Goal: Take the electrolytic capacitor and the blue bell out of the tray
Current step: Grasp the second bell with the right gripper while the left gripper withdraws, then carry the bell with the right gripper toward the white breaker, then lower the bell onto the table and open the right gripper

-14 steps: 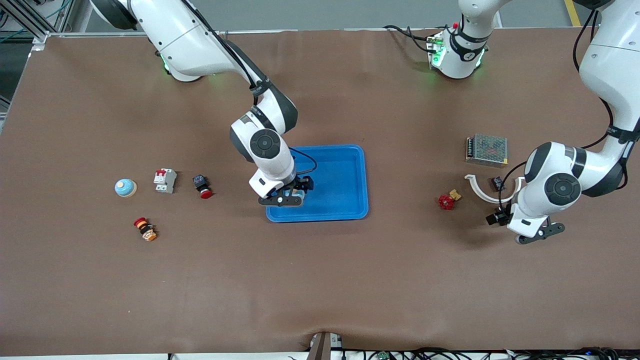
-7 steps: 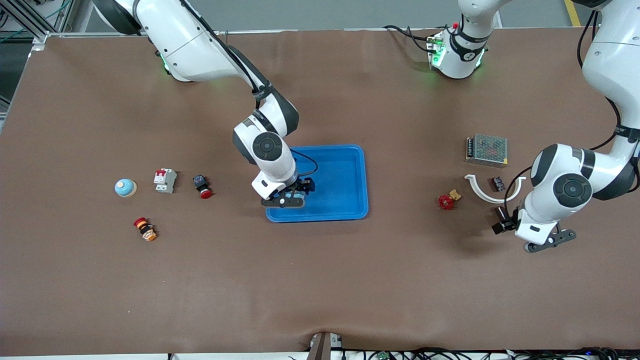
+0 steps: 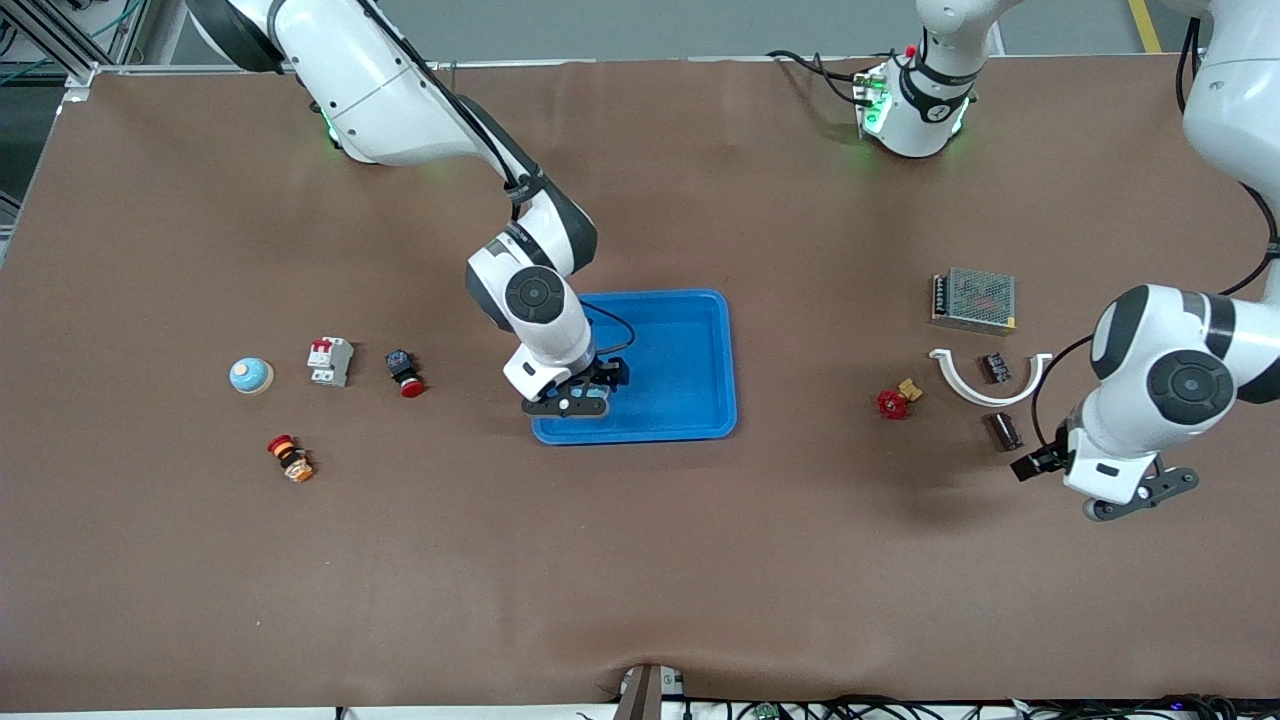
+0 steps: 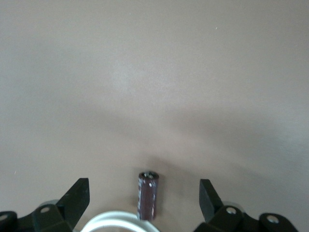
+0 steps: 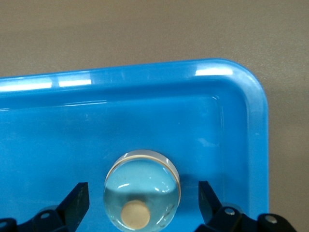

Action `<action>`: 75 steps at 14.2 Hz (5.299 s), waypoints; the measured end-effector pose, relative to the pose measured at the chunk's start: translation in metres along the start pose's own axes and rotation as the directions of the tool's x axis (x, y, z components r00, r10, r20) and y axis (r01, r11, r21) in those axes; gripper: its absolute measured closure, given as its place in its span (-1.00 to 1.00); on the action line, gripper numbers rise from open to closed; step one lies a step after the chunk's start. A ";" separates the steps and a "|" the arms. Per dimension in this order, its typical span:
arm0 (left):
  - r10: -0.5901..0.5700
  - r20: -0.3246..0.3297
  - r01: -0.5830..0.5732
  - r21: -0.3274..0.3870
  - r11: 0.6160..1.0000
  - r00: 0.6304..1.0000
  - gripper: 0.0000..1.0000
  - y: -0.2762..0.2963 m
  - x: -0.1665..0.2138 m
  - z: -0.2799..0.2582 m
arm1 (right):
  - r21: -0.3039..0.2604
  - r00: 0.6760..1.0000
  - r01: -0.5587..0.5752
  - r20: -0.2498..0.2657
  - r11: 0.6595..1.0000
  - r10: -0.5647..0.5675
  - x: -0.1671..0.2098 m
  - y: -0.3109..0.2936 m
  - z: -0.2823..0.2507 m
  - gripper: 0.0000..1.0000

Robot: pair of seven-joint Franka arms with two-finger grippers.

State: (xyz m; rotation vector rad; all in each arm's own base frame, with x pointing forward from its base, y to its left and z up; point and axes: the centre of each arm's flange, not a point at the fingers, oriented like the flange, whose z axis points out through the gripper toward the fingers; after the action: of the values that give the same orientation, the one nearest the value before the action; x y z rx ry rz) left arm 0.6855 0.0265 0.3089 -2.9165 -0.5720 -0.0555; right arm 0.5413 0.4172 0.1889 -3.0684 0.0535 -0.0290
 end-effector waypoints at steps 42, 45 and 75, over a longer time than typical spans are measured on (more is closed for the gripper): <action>0.335 0.038 -0.328 -0.127 0.936 0.942 -1.00 -0.047 -0.122 -0.320 | -0.051 0.854 0.516 0.111 0.855 -0.509 0.146 0.225 -0.129 -0.34; 0.337 0.047 -0.329 -0.127 0.936 0.940 -1.00 -0.045 -0.120 -0.314 | -0.048 0.818 0.574 0.086 0.818 -0.569 0.155 0.268 -0.119 -0.34; 0.356 0.029 -0.350 -0.128 0.928 0.934 -1.00 -0.036 -0.127 -0.325 | -0.065 0.747 0.663 -0.008 0.746 -0.665 0.125 0.357 -0.017 -0.34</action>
State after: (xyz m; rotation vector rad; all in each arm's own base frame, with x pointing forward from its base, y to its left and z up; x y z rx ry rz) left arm 0.5531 -0.0443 0.6260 -3.0972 -0.0421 0.0325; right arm 0.6533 0.0560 0.1825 -2.9523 -1.0612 -0.1147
